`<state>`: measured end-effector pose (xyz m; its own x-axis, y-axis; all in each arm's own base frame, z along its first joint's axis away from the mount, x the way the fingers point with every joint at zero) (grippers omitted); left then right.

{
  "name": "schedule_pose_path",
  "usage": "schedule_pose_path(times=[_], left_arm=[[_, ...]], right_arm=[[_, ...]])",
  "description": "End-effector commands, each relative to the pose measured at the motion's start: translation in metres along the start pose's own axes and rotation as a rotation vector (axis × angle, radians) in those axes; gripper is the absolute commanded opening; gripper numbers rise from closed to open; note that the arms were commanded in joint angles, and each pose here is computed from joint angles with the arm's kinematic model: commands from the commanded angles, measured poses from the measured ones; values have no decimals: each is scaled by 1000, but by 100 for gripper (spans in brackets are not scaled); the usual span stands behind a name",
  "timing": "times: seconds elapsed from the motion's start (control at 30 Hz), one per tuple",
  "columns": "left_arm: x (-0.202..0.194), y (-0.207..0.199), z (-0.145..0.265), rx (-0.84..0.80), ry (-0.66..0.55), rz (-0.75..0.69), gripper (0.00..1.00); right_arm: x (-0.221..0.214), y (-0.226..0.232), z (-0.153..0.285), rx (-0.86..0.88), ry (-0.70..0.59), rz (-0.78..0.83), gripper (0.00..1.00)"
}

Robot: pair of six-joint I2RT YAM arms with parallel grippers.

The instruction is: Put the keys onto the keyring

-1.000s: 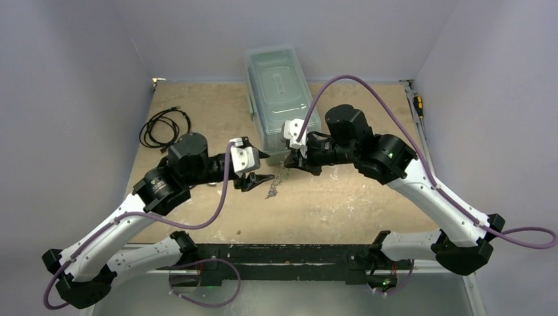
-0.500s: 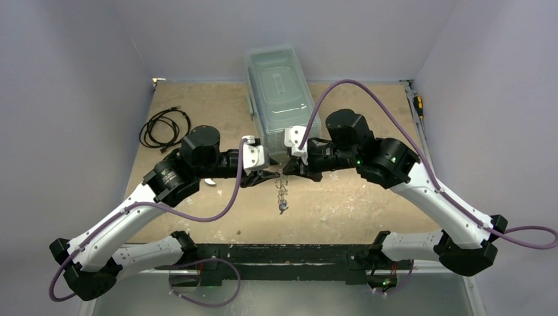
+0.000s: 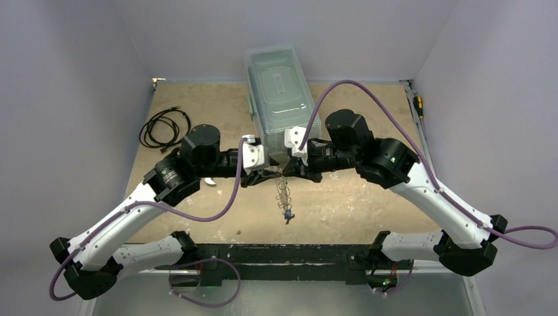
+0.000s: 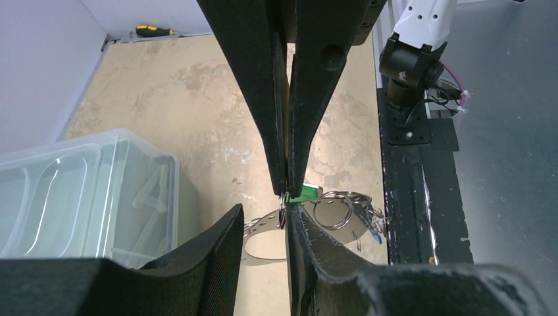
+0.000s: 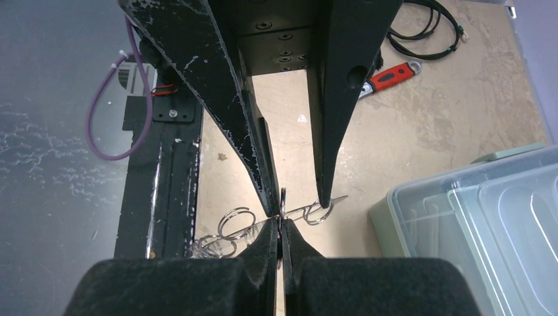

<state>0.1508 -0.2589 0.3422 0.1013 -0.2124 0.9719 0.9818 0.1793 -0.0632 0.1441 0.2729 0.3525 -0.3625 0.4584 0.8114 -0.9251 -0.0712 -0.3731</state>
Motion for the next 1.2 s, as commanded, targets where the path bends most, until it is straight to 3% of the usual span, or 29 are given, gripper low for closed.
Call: schedule_pose_path(times=[0.0,0.37,0.6,0.73,1.03,1.17], left_arm=[[23,-4,1,-25,-72,-26,28],[22,-3,-3,-24,-73,-19,19],[23,-2,-4,-22,-77,-15,22],[22,-1,-6,-23,-72,-7,0],[23,2,-6,6,-120,0,0],[33,3,0,38,-199,1,0]], right_arm=[[12,5,1,28,-58,15,0],[10,8,1,36,-47,7,0],[10,9,0,43,-47,6,0],[11,10,1,45,-55,10,0],[20,7,9,-1,-103,32,0],[19,0,14,-80,-106,36,24]])
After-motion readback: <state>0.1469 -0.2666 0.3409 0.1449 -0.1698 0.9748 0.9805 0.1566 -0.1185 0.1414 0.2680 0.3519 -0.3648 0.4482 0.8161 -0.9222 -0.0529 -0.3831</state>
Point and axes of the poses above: each gripper's point midway between its finger pads, its own z axis back along the fingers, its own y axis along the line the jaws close on, x = y × z, the point moved 3 cm from there along z, back along the fingers, and after that the axes turned 15 degrees about z, right-handed, at the moved point
